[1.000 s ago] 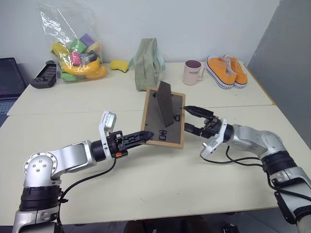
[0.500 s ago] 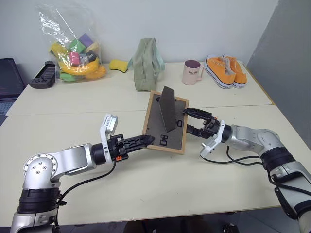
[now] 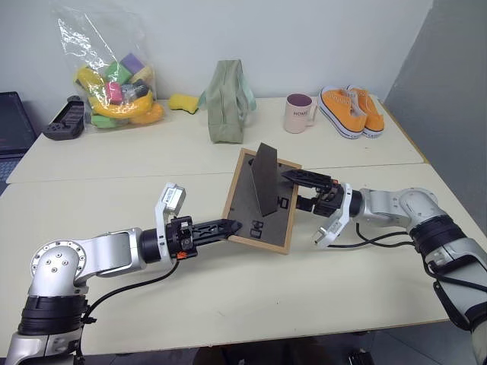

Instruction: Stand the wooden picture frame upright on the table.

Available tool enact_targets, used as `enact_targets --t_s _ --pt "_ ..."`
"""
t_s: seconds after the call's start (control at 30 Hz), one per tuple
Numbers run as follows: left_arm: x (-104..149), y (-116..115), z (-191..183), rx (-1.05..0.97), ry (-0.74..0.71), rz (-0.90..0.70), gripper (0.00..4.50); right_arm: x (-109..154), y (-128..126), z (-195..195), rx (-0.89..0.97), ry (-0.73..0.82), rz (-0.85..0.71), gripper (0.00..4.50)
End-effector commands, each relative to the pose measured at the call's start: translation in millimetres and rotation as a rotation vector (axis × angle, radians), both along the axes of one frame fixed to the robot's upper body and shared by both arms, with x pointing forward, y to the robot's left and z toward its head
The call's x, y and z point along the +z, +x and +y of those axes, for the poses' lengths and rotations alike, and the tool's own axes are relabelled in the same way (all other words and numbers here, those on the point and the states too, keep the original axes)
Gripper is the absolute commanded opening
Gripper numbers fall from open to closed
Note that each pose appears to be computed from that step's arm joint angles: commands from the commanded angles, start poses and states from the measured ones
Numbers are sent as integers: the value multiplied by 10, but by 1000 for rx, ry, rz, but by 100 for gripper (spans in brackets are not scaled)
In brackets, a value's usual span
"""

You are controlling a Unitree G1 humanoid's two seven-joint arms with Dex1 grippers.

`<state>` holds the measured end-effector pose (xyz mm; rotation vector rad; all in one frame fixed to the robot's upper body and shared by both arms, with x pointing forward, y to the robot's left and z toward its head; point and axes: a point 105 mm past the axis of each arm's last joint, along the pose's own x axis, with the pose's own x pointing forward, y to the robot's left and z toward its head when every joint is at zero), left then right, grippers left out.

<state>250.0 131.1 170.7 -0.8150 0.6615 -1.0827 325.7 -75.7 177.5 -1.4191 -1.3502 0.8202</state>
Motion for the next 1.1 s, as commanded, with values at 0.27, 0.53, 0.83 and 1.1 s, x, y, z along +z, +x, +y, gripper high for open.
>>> enact_targets --t_s 0.27,0.53,0.83,1.1 --pt "108 -117 4 -62 -42 -24 137 99 36 -58 23 -10 -69 430" --pt "102 -132 4 -74 -40 -20 137 107 42 -59 30 -14 -71 378" --pt "101 -146 -4 -80 -41 -21 137 101 22 -52 42 -18 -68 154" --pt "105 -129 -26 -73 -48 -26 137 102 14 -55 48 -20 -73 129"
